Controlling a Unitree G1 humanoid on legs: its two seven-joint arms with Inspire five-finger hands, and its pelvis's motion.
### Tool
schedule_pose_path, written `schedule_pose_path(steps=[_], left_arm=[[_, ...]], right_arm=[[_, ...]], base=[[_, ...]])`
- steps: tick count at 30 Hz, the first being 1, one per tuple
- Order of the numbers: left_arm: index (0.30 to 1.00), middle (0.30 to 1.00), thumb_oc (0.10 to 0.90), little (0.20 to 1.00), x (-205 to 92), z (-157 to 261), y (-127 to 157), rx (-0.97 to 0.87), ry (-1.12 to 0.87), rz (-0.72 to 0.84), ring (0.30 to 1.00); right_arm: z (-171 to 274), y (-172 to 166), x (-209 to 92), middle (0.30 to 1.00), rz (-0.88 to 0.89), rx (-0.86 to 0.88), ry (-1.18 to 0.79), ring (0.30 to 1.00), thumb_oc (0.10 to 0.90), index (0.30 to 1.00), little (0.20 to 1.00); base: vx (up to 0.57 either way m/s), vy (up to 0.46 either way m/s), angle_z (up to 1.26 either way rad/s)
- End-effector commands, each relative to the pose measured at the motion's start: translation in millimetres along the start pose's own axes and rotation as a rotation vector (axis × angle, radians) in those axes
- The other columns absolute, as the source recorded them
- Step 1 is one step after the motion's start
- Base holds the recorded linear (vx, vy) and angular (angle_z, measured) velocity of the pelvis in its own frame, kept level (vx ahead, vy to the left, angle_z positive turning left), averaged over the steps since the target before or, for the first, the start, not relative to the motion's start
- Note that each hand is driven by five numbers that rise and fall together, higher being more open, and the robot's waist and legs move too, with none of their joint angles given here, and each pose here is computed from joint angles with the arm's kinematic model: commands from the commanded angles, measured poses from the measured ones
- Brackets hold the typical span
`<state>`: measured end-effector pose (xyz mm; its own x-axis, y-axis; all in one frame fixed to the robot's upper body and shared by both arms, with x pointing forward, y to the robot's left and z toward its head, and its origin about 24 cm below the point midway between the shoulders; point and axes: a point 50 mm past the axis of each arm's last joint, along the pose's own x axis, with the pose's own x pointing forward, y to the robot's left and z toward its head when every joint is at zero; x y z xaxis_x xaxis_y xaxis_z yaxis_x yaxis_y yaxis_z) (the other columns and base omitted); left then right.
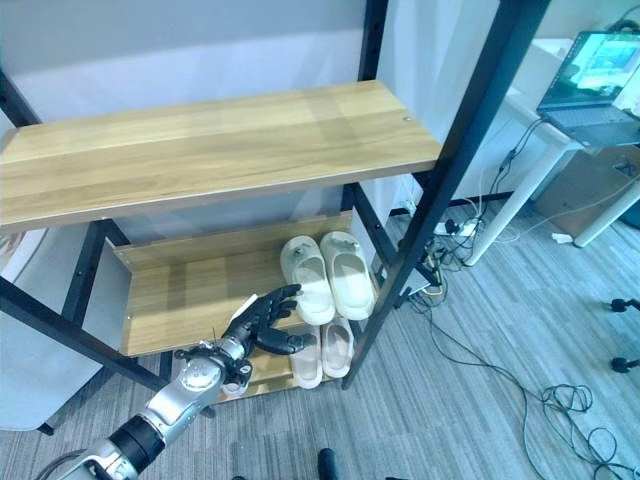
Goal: Arrange the slippers neatly on the shoe rack.
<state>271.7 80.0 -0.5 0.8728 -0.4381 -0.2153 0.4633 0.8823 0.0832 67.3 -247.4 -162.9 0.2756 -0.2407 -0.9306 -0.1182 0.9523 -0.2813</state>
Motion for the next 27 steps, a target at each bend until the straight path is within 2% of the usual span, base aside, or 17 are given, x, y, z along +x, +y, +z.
schedule_pose_path(steps=[1,8,10,20,25,27], left_arm=[[0.9,0.9,0.8,0.9,30.8,80.8,-3.8,0.035,-0.3,-0.067,0.9],[0.9,0.9,0.8,0.9,33.3,82.1,-11.5,-0.031,-0.301,-0.097,0.9],[0.9,0.9,0.8,0.9,38.8,88.6,-22.8,0.053,-0.314,-0.143,0.9],[0.9,0.9,0.8,0.9,48.7,94.7,-55.5,0.184,-0.332,-0.234,0.9],[0.9,0.9,0.8,0.9,49.9,95.3,-52.1,0.26,-0.34,-0.224,0.9],[0.9,0.9,0.8,0.9,49.6,100.1,-45.2,0.344,-0.364,-0.21,0.9]], right_arm=[[-3.4,15.3,-0.8,0.9,0.054,-0.013,0.006,0.9,0.8,0.9,0.9],[3.4,11.9,0.2,0.9,0.047,-0.031,-0.013,0.9,0.8,0.9,0.9],[6.4,11.7,0.4,0.9,0.048,-0.029,-0.027,0.9,0.8,0.9,0.9],[-0.3,9.0,-0.5,0.9,0.041,-0.021,-0.018,0.9,0.8,0.9,0.9],[-0.9,6.1,-0.3,0.9,0.034,-0.016,-0.015,0.9,0.8,0.9,0.9],[-4.1,4.8,-0.7,0.9,0.032,-0.004,-0.006,0.9,0.8,0.9,0.9]], base=[[0.01,-0.01,-0.07],[0.01,-0.005,-0.02],[0.0,0.0,0.0],[0.0,0.0,0.0],[0.0,0.0,0.0],[0.0,0.0,0.0]])
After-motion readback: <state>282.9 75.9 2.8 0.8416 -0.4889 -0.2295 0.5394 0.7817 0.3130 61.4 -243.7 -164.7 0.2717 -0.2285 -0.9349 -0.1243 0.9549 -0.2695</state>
